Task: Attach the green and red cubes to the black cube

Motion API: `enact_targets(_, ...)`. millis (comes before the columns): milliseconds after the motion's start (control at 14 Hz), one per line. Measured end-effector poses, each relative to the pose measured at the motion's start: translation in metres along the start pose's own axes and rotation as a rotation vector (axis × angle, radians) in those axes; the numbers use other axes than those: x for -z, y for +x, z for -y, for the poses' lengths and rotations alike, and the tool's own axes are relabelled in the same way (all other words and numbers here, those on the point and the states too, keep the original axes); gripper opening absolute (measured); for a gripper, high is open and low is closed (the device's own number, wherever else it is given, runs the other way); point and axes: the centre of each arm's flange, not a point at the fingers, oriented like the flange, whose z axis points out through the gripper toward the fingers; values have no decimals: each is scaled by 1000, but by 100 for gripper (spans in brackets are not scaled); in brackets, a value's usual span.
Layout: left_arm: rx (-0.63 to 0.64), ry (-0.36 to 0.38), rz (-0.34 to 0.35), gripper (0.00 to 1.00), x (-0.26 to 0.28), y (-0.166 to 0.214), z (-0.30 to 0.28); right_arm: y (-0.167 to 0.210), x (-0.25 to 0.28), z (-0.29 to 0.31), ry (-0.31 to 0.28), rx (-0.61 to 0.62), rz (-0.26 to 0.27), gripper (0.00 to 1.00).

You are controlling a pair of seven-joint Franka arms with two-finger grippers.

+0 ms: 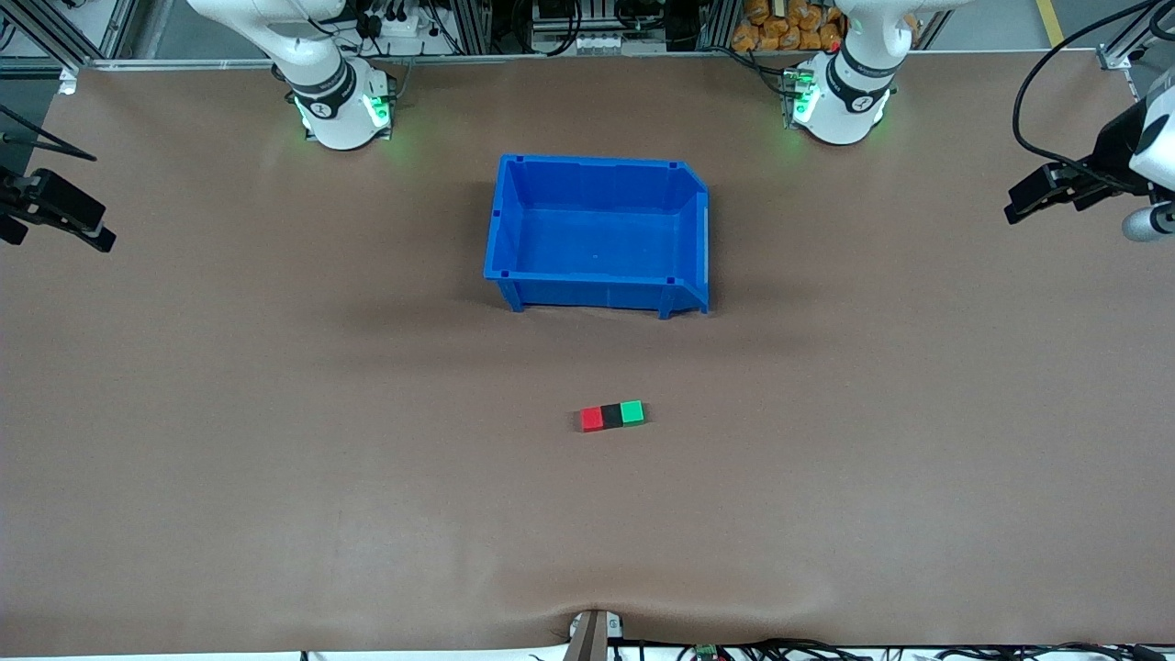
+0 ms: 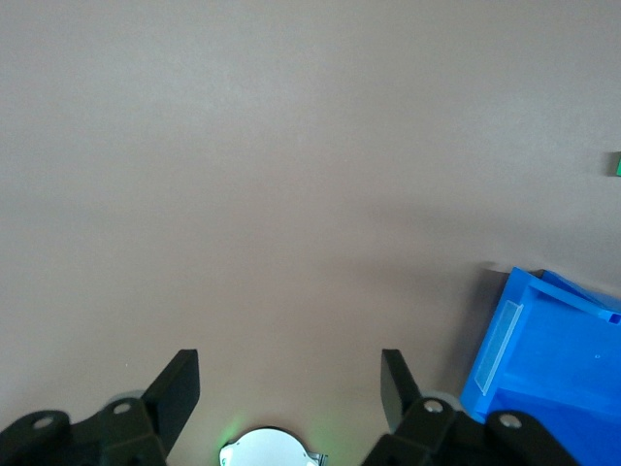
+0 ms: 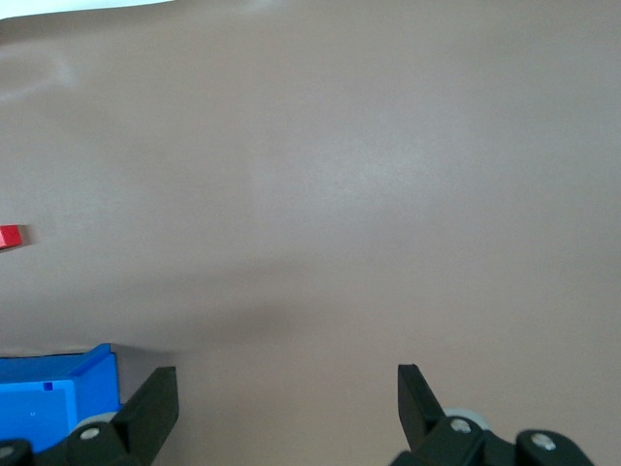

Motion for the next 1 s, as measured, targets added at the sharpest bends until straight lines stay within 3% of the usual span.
enact_targets(1000,-36,5,27,84,0,-1,-2,2,-3,0,-1,-1,6,100)
